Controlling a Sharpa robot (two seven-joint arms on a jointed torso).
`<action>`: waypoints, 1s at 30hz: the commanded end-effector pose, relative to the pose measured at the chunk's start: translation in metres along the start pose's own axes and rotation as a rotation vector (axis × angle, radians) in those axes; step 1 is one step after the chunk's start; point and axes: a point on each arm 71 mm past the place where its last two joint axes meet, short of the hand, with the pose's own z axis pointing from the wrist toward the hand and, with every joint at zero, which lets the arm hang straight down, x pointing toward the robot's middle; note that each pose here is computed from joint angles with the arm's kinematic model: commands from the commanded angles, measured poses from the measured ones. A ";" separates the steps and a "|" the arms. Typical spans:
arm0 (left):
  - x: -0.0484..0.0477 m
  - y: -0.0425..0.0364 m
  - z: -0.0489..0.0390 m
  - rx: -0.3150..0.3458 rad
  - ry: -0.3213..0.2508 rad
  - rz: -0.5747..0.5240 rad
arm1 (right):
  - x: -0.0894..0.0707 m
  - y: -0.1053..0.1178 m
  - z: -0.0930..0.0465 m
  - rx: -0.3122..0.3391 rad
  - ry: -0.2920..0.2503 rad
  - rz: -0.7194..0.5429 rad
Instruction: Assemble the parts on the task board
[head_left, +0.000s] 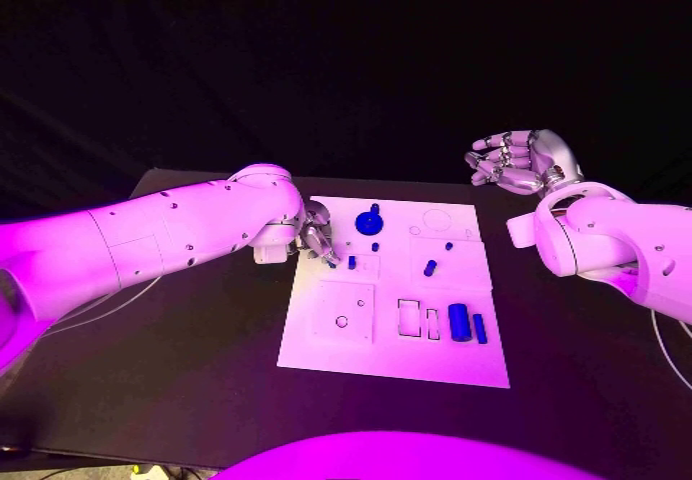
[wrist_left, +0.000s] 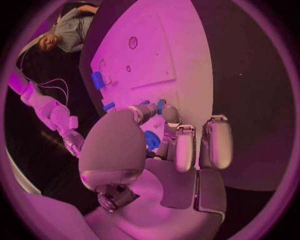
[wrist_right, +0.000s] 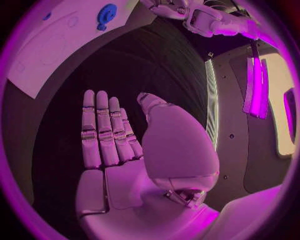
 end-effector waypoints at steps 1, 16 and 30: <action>0.0039 0.0002 0.0015 -0.005 0.011 0.021 | 0.001 0.001 0.000 -0.016 0.009 0.001; 0.0051 -0.0014 0.0015 -0.003 0.018 0.028 | 0.002 0.001 0.000 -0.012 0.014 0.003; 0.0038 0.0026 0.0017 -0.018 0.010 0.045 | 0.002 0.001 0.000 -0.011 0.016 0.004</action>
